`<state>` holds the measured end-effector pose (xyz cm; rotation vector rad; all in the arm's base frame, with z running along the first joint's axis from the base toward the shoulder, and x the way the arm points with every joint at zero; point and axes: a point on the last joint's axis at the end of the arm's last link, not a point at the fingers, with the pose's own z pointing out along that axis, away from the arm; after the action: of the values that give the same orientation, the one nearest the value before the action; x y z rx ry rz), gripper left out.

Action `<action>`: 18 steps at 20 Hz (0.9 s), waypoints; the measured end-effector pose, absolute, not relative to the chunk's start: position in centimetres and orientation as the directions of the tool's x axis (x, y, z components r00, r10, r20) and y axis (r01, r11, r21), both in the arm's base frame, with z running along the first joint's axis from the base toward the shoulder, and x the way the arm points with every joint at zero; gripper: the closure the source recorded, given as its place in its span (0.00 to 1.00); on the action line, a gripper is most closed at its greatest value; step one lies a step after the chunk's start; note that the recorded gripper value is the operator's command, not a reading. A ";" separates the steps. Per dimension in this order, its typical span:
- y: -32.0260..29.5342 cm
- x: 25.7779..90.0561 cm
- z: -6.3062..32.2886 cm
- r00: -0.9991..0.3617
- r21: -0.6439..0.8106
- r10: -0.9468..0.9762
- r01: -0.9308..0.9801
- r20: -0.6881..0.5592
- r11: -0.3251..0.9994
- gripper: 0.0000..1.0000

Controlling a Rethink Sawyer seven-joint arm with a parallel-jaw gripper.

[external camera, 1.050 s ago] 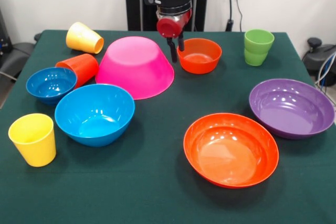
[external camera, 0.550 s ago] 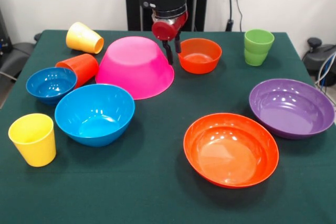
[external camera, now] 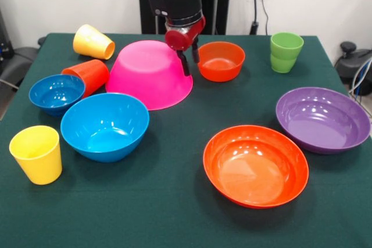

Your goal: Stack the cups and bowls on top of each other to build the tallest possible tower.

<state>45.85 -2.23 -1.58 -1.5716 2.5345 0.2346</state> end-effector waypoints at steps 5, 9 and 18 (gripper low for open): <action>-2.6 45.7 -1.7 -0.458 0.059 -0.860 -0.887 -0.222 0.457 0.00; -2.7 45.4 -1.7 -0.474 0.066 -0.849 -0.879 -0.232 0.473 0.00; -2.2 44.9 -1.6 -0.489 0.078 -0.834 -0.870 -0.255 0.486 0.00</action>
<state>44.94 -2.18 -1.56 -1.4769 2.5471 0.2931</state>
